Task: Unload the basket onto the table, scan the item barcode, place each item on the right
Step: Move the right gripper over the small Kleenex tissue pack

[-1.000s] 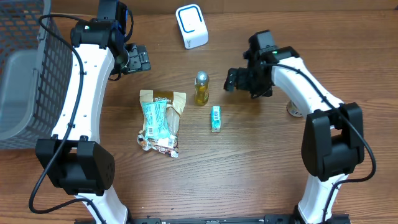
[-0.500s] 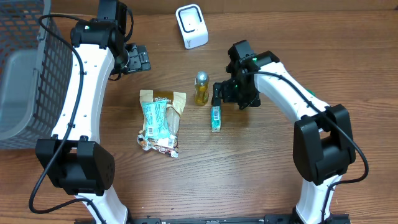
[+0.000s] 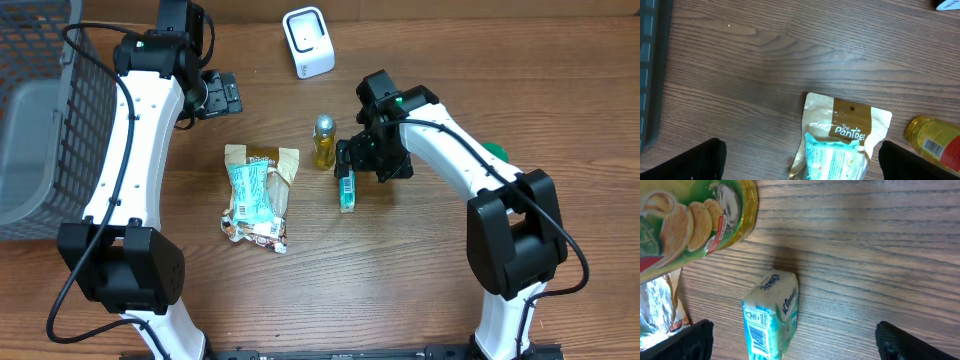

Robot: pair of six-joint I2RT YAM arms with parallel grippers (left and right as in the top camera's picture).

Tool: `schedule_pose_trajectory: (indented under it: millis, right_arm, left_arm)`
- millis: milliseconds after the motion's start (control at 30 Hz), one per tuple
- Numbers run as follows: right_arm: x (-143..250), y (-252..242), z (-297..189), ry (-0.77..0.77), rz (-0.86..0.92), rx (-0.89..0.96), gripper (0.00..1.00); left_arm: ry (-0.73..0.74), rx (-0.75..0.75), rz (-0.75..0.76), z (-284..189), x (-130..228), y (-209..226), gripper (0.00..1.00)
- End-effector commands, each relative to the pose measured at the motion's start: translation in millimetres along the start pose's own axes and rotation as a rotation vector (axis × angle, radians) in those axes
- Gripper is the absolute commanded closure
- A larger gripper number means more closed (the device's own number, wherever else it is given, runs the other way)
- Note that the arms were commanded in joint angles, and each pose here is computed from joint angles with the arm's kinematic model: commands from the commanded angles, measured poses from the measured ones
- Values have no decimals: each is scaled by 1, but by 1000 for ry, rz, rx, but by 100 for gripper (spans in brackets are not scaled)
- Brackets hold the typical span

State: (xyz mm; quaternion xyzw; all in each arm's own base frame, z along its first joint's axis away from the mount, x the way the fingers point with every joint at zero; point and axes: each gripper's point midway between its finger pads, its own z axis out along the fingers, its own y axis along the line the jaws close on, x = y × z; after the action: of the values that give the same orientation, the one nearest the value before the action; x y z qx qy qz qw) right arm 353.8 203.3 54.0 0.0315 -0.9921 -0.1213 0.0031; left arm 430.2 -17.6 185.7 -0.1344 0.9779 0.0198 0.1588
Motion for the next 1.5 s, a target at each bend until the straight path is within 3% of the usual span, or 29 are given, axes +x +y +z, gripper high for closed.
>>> schedule_pose_trajectory:
  millis: [0, 500, 633, 800, 1333, 1467]
  right_arm:
    - [5, 7, 0, 3, -2, -5, 0]
    - [5, 29, 7, -53, -75, 46, 0]
    - [7, 28, 7, -43, -72, 51, 22]
    - [9, 27, 7, -36, -71, 55, 35]
    - [12, 16, 24, 3, -54, 99, 38]
    - [12, 14, 29, 12, -52, 106, 56]
  left_arm:
    - [-19, -1, 4, -5, -4, -1, 0]
    - [-19, -1, 4, -5, -4, -1, 0]
    - [-20, -1, 4, -5, -4, -1, 0]
    - [-19, -1, 4, -5, -4, -1, 0]
    - [-19, -1, 4, -5, -4, -1, 0]
    - [-19, -1, 4, -5, -4, -1, 0]
